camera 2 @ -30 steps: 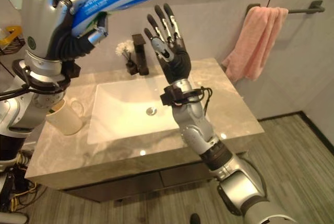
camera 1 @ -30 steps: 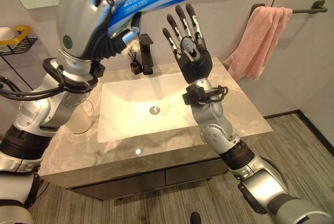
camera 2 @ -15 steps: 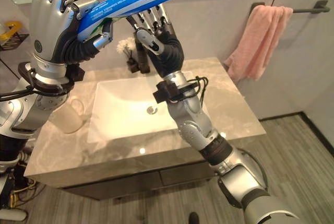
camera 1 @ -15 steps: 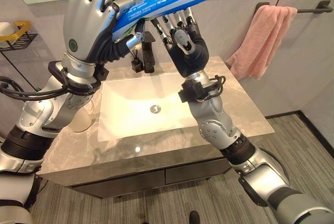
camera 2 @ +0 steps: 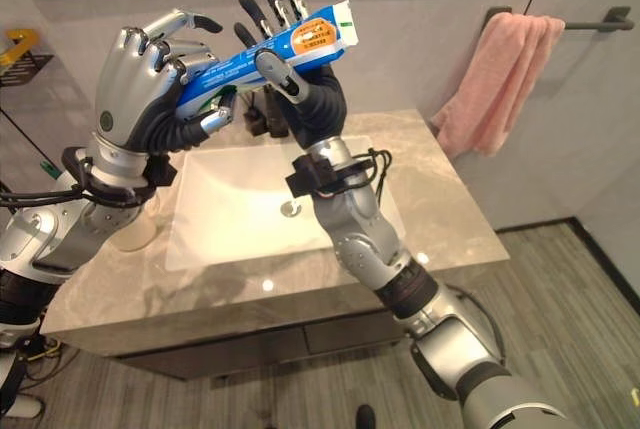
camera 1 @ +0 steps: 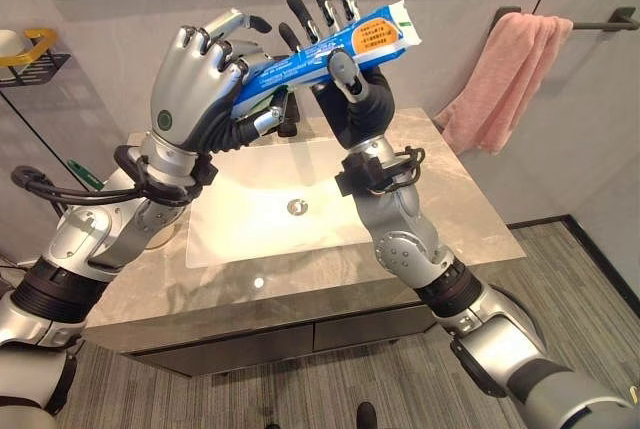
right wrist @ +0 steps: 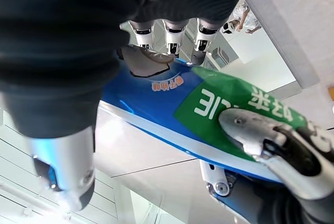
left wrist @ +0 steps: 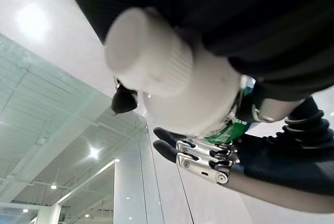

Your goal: Put brush and paste in cup on sink, flatten towel.

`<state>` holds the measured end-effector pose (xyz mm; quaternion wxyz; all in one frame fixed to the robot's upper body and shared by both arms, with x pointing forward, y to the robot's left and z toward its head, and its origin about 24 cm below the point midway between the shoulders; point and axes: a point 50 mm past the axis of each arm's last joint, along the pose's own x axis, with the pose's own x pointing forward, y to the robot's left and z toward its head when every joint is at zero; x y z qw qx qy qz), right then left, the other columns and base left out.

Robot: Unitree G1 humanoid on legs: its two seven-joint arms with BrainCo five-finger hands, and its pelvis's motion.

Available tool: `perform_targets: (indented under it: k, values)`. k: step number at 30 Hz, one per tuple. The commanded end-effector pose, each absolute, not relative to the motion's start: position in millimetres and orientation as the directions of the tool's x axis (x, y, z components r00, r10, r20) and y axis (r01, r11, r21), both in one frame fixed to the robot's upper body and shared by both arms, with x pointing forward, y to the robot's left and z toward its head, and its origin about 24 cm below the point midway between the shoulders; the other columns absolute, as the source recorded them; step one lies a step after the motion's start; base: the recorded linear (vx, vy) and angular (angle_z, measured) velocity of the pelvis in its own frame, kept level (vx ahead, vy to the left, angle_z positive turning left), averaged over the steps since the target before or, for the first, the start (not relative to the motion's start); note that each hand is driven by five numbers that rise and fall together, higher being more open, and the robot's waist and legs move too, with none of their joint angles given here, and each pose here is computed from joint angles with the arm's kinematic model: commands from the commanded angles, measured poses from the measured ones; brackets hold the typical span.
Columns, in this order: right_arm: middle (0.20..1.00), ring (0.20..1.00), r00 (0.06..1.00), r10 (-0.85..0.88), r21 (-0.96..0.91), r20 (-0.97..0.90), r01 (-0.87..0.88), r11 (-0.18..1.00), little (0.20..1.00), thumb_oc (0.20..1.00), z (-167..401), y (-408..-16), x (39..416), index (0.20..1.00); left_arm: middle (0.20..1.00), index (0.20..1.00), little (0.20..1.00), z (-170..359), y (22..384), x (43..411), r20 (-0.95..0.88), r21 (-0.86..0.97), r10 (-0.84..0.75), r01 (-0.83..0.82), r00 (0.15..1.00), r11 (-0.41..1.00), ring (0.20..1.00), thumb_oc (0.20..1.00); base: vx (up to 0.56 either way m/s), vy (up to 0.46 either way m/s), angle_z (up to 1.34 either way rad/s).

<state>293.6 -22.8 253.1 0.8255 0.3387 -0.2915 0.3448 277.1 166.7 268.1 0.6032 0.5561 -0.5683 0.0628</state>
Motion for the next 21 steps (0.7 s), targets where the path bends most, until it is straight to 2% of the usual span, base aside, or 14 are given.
perform_targets:
  k: [1,11,12,15,16,21]
  values:
    - [0.200,0.200,0.464,0.329,0.274,0.822,-0.830,0.486,0.200,0.200,293.4,-13.8,281.5,0.200,0.200,0.200,0.200,281.2,171.0,274.7,0.774,0.582,-0.540,-0.708,0.331,0.399,0.200,0.200,0.00,0.000,0.00]
    - [0.200,0.200,0.519,0.257,0.354,0.815,-0.798,0.488,0.200,0.200,286.4,-21.0,284.7,0.200,0.200,0.200,0.200,280.6,172.3,273.5,0.812,0.542,-0.492,-0.718,0.314,0.437,0.200,0.200,0.00,0.000,0.00]
    - [0.200,0.200,0.532,0.225,0.376,0.816,-0.786,0.491,0.200,0.200,286.4,-24.0,285.3,0.200,0.460,0.460,0.460,280.7,172.4,272.3,0.824,0.527,-0.478,-0.720,0.303,0.452,0.460,0.460,0.00,0.000,0.00]
    - [0.200,0.200,0.544,0.192,0.399,0.817,-0.773,0.494,0.200,0.200,287.0,-27.1,286.1,0.200,0.564,0.564,0.564,280.1,173.3,271.3,0.836,0.513,-0.462,-0.724,0.297,0.462,0.564,0.564,0.00,-0.001,0.02]
    - [0.200,0.200,0.556,0.143,0.426,0.819,-0.755,0.500,0.200,0.200,287.9,-32.2,286.4,0.200,1.000,1.000,1.000,277.7,175.3,269.2,0.849,0.499,-0.436,-0.723,0.298,0.478,1.000,1.000,0.00,0.000,0.00]
    - [0.200,0.200,0.571,0.066,0.465,0.818,-0.725,0.508,0.200,0.200,290.9,-39.5,286.2,0.200,1.000,1.000,1.000,277.1,177.4,264.3,0.891,0.432,-0.369,-0.743,0.264,0.511,1.000,1.000,0.00,-0.004,0.02]
